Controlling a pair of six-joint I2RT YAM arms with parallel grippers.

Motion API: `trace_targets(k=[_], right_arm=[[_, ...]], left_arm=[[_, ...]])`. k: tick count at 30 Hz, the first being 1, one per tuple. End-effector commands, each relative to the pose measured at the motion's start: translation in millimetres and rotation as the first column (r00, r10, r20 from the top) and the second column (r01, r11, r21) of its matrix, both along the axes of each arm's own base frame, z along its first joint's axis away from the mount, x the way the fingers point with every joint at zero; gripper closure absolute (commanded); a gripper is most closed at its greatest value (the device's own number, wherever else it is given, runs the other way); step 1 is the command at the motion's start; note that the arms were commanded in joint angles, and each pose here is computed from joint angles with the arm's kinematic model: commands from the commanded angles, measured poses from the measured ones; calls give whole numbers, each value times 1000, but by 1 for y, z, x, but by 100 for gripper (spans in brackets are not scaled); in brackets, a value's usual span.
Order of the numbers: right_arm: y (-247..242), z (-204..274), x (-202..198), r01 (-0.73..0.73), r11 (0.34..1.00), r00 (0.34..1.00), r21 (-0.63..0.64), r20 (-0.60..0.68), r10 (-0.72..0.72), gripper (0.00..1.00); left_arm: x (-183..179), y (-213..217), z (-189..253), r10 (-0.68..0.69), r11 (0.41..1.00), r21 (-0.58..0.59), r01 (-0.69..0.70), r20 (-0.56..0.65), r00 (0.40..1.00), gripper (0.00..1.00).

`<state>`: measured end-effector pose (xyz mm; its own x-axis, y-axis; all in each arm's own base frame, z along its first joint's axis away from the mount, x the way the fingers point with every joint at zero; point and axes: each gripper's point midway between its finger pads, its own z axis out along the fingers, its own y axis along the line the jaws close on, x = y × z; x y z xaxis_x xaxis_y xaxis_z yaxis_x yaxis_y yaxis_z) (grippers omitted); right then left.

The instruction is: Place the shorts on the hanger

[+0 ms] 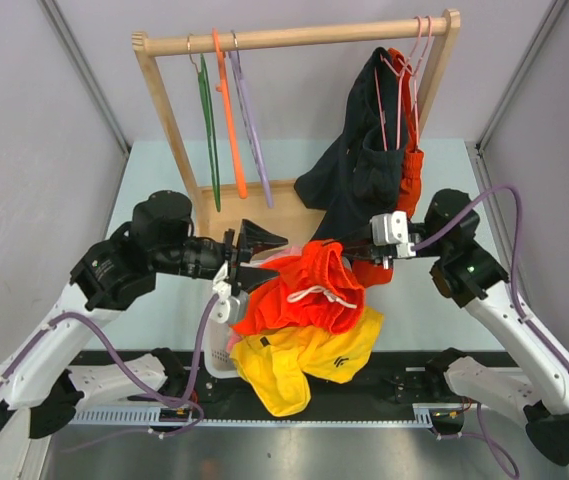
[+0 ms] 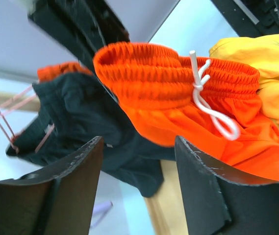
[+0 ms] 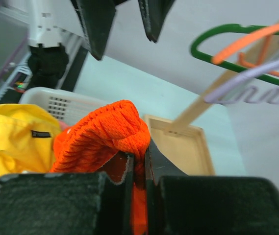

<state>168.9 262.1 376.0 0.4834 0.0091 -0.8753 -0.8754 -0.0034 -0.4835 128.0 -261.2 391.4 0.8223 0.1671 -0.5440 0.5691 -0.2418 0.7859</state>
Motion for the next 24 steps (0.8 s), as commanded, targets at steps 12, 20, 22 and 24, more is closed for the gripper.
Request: trace_targets(k=[12,20,22,24], right_arm=[[51,-18,-36,-298,954,954,-27,-19,298,96],[63,-19,-43,-354,935,935,-36,7,354,96],[66,-20,-43,-363,931,932,-39,8,363,95],[68,-20,-45,-375,926,927,-38,9,376,94]], left_arm=[[-33,-26,-1,-199,979,6,202,197,960,37],[-35,-30,-19,-237,971,64,229,188,953,35],[-37,-30,-23,-253,967,77,243,184,950,35],[-39,-28,-29,-272,961,105,256,184,944,35]])
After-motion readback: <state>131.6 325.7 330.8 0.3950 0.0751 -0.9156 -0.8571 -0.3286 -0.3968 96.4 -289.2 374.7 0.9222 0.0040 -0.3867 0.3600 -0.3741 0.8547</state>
